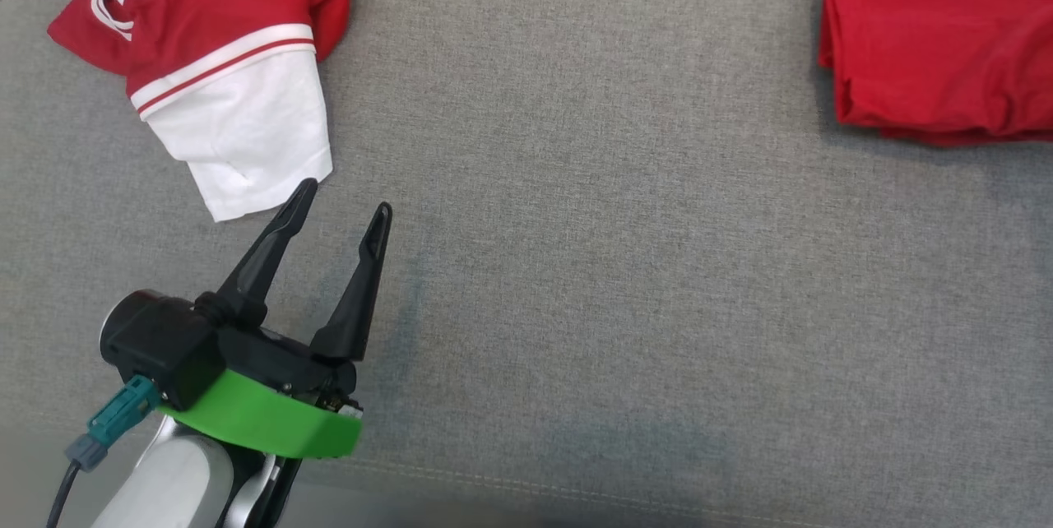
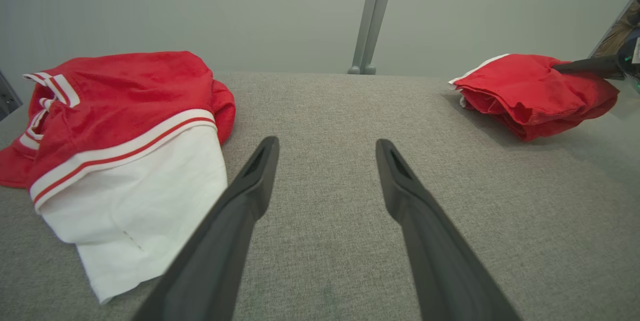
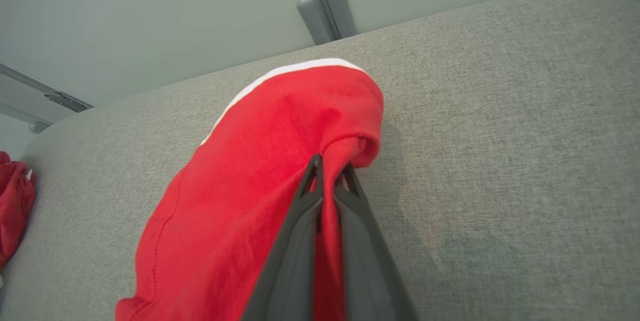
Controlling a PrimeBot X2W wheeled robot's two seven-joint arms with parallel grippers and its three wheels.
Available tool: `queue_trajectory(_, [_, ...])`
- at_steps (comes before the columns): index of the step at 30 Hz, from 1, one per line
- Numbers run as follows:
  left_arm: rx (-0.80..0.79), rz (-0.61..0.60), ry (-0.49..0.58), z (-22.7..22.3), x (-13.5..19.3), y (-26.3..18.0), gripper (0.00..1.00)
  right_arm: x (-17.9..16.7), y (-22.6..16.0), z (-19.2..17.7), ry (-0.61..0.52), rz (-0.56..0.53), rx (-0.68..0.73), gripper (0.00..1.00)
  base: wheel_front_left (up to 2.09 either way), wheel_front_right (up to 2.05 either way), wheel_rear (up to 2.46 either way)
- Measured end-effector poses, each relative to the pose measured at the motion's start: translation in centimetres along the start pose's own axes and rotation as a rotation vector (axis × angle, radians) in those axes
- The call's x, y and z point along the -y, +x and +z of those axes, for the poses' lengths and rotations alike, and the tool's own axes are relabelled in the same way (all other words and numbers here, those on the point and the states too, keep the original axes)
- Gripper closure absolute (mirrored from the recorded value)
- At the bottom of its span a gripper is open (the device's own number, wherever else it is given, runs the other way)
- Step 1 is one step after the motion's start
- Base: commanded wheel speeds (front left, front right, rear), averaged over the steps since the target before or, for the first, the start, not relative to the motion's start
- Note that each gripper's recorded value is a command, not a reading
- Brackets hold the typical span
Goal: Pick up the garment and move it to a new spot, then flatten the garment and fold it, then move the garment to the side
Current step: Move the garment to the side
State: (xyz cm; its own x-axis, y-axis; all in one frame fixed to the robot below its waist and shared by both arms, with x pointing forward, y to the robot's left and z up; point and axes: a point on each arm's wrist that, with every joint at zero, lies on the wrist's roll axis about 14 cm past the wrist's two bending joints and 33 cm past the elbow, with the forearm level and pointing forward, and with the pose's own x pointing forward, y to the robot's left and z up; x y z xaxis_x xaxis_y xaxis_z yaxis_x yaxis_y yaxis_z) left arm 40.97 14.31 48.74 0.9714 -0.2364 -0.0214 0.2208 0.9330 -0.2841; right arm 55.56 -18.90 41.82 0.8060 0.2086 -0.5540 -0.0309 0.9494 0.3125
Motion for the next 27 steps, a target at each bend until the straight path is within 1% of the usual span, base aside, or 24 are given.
queue_trajectory(6, [-0.006,-0.019,0.0,-0.5,-0.2,1.5,0.0,3.8,1.5,0.2,-0.049,-0.102,-0.029,1.0,0.0,0.0,0.0])
queue_trajectory(11, [-0.044,-0.021,0.004,-1.9,-0.6,2.2,0.0,6.7,2.1,1.5,-0.107,-0.185,-0.028,1.0,0.0,0.0,0.0])
queue_trajectory(15, [-0.062,-0.028,-0.002,-2.8,-0.7,2.8,0.0,10.3,1.6,2.5,-0.174,-0.289,-0.031,1.0,0.0,0.0,0.0])
queue_trajectory(19, [-0.082,-0.036,-0.009,-3.7,-0.7,3.2,0.0,12.9,0.8,3.1,-0.238,-0.371,-0.035,1.0,0.0,0.0,0.0])
queue_trajectory(25, [-0.106,-0.049,-0.012,-4.6,-0.6,3.5,0.0,16.0,-0.4,4.0,-0.314,-0.473,-0.015,1.0,0.0,0.0,0.0])
queue_trajectory(27, [-0.114,-0.052,-0.01,-4.7,-0.7,3.6,0.0,16.6,-0.6,3.9,-0.32,-0.491,-0.022,1.0,0.0,0.0,0.0])
